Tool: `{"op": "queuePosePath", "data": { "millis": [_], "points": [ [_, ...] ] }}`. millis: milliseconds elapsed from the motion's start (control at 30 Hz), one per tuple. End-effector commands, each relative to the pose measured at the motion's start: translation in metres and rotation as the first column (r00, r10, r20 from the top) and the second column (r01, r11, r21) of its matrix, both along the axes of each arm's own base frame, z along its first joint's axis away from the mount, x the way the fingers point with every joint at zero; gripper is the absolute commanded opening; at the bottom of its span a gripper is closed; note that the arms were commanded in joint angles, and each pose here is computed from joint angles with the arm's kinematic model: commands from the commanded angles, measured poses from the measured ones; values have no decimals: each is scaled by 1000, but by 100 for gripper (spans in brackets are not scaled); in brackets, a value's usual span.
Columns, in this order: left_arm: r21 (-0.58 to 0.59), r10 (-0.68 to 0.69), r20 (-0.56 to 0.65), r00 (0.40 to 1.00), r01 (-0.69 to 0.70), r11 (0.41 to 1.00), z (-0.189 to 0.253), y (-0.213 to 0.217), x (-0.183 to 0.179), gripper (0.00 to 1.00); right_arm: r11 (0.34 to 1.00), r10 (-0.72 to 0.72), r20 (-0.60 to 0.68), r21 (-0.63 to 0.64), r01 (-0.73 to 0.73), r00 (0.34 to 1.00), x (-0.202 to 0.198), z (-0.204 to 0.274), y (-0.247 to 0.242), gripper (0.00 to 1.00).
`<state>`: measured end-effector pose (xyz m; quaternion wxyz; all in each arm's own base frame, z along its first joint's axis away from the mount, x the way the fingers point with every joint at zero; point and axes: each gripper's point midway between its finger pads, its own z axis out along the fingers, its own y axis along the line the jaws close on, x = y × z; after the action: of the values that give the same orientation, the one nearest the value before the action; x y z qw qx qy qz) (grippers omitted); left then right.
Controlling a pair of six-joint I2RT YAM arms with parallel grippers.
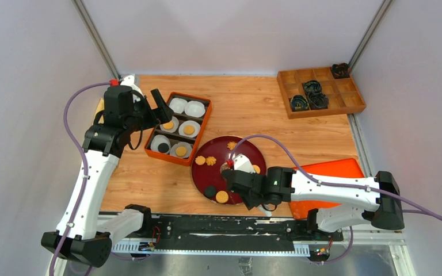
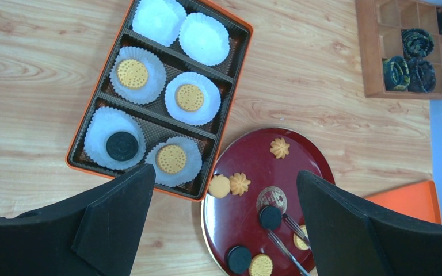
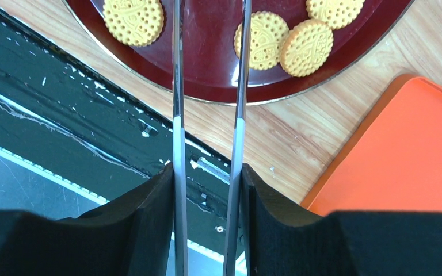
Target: Pack the cookies
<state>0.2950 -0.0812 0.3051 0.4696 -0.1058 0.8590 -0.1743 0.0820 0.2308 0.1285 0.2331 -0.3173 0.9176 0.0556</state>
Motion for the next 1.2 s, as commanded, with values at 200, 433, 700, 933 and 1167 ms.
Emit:
{"op": "queuePosePath", "data": {
  "millis": [200,433,700,933,1167],
  "points": [
    [0,-18,20,1000,18,1000,4,-2,1,100,1000,-4,1,4,4,1000,12,-5,12,50],
    [-2,-23,28,999,23,1000,4,-3,0,100,999,-30,-17,13,30,999,15,-8,17,47],
    [-10,-35,34,999,35,999,5,-6,1,100,996,-65,-35,65,67,997,19,1,20,21],
    [-12,-37,43,998,37,999,9,-6,2,100,992,-52,56,116,46,997,37,32,34,6],
    [-6,-18,52,998,18,1000,14,-3,4,100,991,-55,125,126,39,991,63,55,46,1]
  ]
}}
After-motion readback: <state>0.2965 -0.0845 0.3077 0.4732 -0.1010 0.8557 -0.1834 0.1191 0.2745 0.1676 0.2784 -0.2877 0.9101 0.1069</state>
